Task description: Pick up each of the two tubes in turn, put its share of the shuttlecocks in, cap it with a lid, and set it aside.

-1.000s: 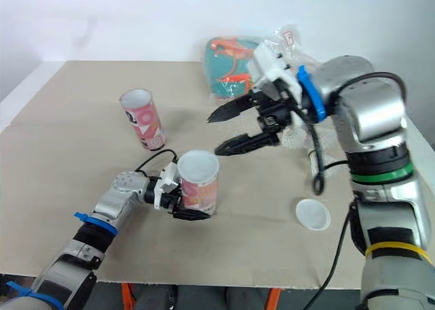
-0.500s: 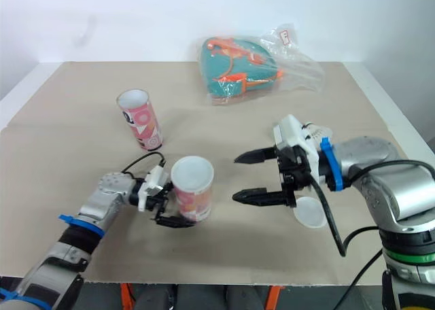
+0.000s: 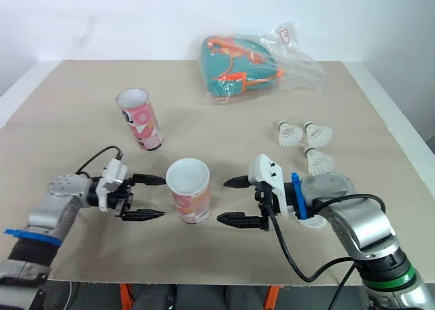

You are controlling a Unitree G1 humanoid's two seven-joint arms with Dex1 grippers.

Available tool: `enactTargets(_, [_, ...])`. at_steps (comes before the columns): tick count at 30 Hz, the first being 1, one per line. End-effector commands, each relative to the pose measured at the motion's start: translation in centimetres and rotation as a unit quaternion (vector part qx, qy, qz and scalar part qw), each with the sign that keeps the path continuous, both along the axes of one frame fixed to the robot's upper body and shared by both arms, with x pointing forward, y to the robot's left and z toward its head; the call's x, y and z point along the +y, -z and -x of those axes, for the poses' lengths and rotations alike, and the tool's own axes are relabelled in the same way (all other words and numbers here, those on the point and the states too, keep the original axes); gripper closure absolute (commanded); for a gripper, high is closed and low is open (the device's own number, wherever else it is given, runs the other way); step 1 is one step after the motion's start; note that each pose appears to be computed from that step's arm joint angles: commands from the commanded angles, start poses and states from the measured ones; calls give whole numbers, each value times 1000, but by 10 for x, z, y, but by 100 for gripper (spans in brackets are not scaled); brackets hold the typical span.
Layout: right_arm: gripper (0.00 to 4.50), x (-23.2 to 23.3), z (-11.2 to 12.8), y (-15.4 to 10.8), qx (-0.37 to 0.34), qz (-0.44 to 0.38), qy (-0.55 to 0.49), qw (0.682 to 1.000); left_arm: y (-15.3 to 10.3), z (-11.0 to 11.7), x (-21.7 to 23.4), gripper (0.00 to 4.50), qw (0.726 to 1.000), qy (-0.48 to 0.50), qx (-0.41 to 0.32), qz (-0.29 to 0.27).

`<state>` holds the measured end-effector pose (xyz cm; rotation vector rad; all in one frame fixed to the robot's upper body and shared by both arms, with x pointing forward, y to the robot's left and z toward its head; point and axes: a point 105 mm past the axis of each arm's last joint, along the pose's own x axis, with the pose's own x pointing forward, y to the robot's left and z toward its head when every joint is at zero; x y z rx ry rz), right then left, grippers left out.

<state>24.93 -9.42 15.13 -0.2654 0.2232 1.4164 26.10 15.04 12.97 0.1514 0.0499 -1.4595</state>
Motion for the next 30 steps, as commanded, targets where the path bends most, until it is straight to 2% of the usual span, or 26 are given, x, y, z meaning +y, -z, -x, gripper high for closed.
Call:
enactTargets(1, [9, 9, -3, -3, -15, -17, -13, 1000, -27, 15, 2, 0, 1000, 3, -18, 21])
enactTargets(7, [9, 28, -9, -2, -16, -42, -44, 998, -41, 28, 9, 0, 1000, -19, -18, 14])
enactTargets(13, [9, 45, -17, 1, -16, -55, -78, 995, -39, 36, 6, 0, 999, -33, -16, 12])
enactTargets(24, [9, 63, -23, 1, -26, -71, -120, 990, -40, 37, 7, 0, 999, -49, -18, 11])
enactTargets(27, [83, 60, -25, -1, -29, -75, -115, 990, -39, 36, 6, 0, 999, -47, -18, 10])
enactTargets(29, [164, 55, -28, -7, -33, -82, -103, 991, -38, 36, 4, 0, 999, -42, -18, 11])
enactTargets(30, [164, 53, -29, -12, -37, -89, -97, 991, -38, 35, 2, 0, 999, -38, -18, 12])
